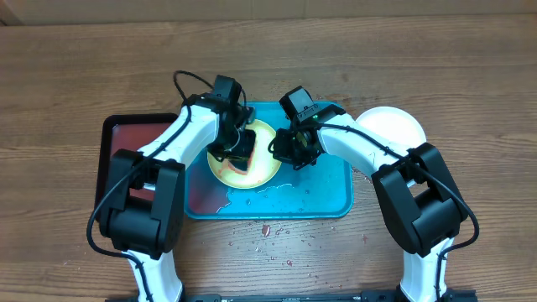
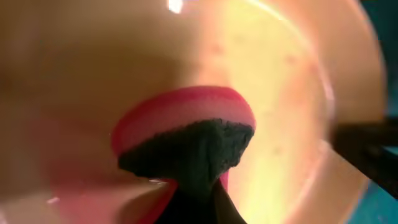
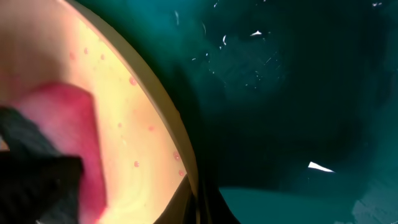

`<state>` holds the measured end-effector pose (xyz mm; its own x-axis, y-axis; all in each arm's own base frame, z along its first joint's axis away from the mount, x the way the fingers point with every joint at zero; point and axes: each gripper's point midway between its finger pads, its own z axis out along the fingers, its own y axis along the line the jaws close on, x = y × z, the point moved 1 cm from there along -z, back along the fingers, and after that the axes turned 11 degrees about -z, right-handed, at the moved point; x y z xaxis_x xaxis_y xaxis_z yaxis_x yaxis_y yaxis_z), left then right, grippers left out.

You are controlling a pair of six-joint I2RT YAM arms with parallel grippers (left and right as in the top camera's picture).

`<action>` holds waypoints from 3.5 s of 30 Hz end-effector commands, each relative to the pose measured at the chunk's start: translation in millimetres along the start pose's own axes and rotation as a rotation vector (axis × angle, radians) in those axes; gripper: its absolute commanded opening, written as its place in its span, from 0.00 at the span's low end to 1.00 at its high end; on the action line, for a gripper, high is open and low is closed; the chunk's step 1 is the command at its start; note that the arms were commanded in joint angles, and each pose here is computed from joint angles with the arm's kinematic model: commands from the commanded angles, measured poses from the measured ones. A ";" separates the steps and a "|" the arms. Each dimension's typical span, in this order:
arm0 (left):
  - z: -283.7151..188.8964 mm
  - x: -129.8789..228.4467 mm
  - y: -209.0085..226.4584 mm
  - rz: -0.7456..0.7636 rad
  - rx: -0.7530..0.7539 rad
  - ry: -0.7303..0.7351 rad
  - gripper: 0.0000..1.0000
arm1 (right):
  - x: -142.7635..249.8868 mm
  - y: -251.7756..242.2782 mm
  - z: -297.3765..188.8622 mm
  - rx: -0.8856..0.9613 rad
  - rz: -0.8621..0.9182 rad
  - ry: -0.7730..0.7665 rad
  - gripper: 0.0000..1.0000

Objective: Clean dirty plates on tray and stack at the side
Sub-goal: 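Scrub the yellow plate with the sponge while right gripper holds it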

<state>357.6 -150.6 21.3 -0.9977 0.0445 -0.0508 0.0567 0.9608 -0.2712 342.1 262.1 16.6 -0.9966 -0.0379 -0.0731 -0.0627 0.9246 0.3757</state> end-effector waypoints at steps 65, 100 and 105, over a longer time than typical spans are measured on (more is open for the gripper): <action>-4.9 46.8 -25.5 0.138 0.212 0.202 0.04 | 10.8 -13.1 11.0 0.029 0.025 0.043 0.04; -1.8 35.1 -24.3 0.123 0.186 0.153 0.04 | 11.3 -13.3 11.0 0.031 0.026 0.045 0.04; 3.1 3.2 -6.2 0.050 0.052 0.018 0.04 | 11.4 -13.4 11.0 0.031 0.026 0.045 0.04</action>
<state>348.9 -153.9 24.4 -0.9943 0.1020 -0.0298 0.1062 0.9428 -0.3160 334.0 265.9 15.8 -0.9977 -0.0523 -0.0432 -0.0650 0.9185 0.3901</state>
